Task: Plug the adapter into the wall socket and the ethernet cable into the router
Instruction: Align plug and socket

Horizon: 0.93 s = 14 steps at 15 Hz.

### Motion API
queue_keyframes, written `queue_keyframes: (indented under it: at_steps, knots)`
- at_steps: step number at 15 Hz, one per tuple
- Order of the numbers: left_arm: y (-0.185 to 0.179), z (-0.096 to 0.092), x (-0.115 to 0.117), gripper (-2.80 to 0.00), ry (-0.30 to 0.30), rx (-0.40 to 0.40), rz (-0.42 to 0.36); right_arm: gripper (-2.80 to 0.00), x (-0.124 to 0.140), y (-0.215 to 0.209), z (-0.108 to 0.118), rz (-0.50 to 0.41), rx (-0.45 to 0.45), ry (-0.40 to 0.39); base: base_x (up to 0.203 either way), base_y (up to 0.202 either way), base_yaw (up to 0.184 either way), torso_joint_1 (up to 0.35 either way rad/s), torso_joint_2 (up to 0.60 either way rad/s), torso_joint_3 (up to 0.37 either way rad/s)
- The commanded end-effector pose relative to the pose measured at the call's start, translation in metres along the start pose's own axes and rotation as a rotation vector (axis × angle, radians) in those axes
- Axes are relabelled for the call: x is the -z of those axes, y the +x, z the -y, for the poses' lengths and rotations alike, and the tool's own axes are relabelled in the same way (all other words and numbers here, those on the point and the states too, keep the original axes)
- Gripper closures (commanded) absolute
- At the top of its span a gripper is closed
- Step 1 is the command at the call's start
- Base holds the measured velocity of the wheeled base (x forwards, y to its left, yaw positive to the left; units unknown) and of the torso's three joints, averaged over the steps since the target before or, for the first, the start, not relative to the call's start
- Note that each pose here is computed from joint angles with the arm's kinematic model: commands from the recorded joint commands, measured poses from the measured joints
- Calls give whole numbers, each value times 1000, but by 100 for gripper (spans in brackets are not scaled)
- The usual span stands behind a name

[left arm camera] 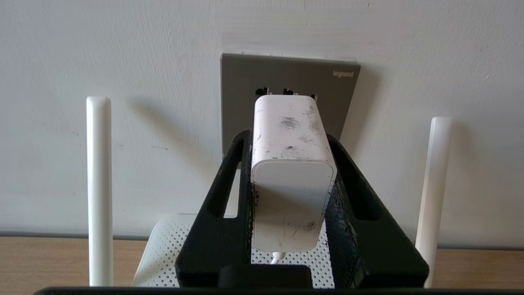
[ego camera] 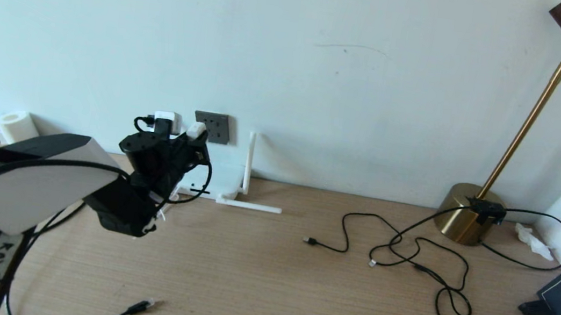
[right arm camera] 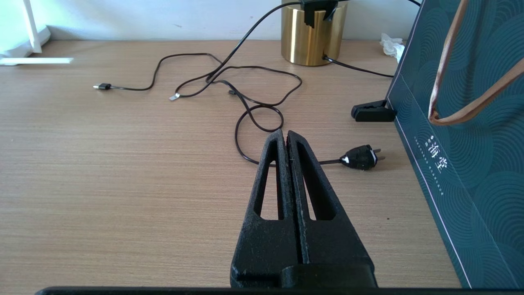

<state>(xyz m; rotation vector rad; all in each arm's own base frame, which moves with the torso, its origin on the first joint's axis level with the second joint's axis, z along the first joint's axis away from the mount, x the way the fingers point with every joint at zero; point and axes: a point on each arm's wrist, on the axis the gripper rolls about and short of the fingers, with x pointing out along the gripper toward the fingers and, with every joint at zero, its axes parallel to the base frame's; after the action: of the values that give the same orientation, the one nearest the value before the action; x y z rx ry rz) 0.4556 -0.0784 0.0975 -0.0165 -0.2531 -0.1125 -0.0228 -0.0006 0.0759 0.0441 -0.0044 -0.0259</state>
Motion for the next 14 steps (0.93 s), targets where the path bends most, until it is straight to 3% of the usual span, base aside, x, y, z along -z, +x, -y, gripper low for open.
queue_keyframes:
  at_steps: [1, 14]
  knots:
    - [1, 0, -1, 0, 0, 1, 7, 0, 0, 0, 0, 1, 0, 0, 0, 0, 0, 0, 0, 0]
    - [8, -18, -2, 0, 37, -5, -2, 0, 0, 0, 0, 1, 0, 0, 0, 0, 0, 0, 0, 0]
